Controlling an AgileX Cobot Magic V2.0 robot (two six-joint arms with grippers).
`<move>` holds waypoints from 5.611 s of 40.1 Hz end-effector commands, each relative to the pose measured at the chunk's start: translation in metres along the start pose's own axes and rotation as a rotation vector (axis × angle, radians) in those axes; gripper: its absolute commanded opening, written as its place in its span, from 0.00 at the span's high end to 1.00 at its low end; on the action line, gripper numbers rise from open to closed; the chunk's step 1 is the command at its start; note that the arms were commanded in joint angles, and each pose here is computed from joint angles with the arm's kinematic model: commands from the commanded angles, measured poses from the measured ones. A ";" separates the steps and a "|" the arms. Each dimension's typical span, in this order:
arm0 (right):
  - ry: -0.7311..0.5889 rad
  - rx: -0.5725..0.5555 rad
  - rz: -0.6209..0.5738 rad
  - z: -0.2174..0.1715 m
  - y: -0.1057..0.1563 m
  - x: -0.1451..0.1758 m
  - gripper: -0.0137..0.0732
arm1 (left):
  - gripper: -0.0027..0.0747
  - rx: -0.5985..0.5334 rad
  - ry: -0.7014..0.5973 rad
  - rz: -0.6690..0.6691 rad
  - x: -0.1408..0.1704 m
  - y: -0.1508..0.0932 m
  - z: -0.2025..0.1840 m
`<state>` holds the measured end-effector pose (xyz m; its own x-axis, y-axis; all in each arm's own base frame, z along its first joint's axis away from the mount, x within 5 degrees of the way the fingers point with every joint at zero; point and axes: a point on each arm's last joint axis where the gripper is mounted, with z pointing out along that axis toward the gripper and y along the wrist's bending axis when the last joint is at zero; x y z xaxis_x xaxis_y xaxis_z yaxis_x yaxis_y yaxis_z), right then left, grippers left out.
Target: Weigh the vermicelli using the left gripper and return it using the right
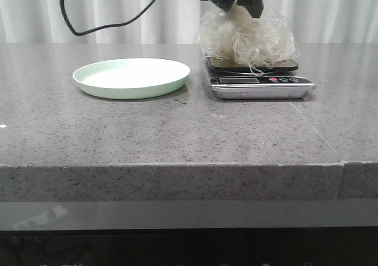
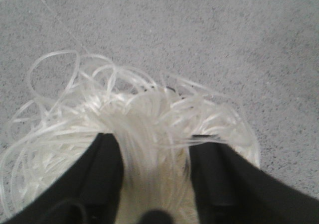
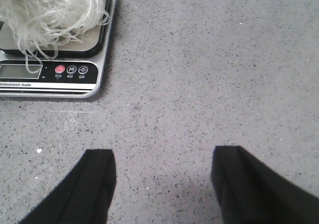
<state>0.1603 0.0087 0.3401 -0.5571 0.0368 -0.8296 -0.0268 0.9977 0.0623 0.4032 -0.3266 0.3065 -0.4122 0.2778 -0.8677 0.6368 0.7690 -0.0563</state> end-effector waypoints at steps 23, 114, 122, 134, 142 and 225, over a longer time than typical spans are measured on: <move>-0.093 0.007 -0.019 -0.006 0.000 -0.015 0.23 | 0.51 -0.026 -0.193 0.075 -0.095 -0.012 -0.212; 0.078 -0.306 -0.190 0.140 0.133 -0.154 0.23 | 0.56 -0.027 -0.301 0.075 0.153 -0.009 -0.413; 0.092 -0.293 -0.205 0.177 0.144 -0.164 0.23 | 0.56 -0.027 -0.301 0.075 0.153 -0.009 -0.413; 0.151 -0.246 -0.254 0.216 0.148 -0.158 0.23 | 0.56 -0.027 -0.301 0.075 0.153 -0.009 -0.413; 0.165 -0.243 -0.257 0.218 0.148 -0.156 0.46 | 0.56 -0.027 -0.301 0.075 0.153 -0.009 -0.413; 0.025 -0.507 -0.385 0.192 0.282 -0.136 0.38 | 0.56 -0.024 -0.308 0.076 0.153 -0.010 -0.413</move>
<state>0.3974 0.3054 0.3132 -0.5491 -0.3912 -0.7386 -0.6106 0.7911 0.0350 0.0651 -0.0526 0.3637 -0.2110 0.2167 -0.9532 0.6363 0.7707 0.0344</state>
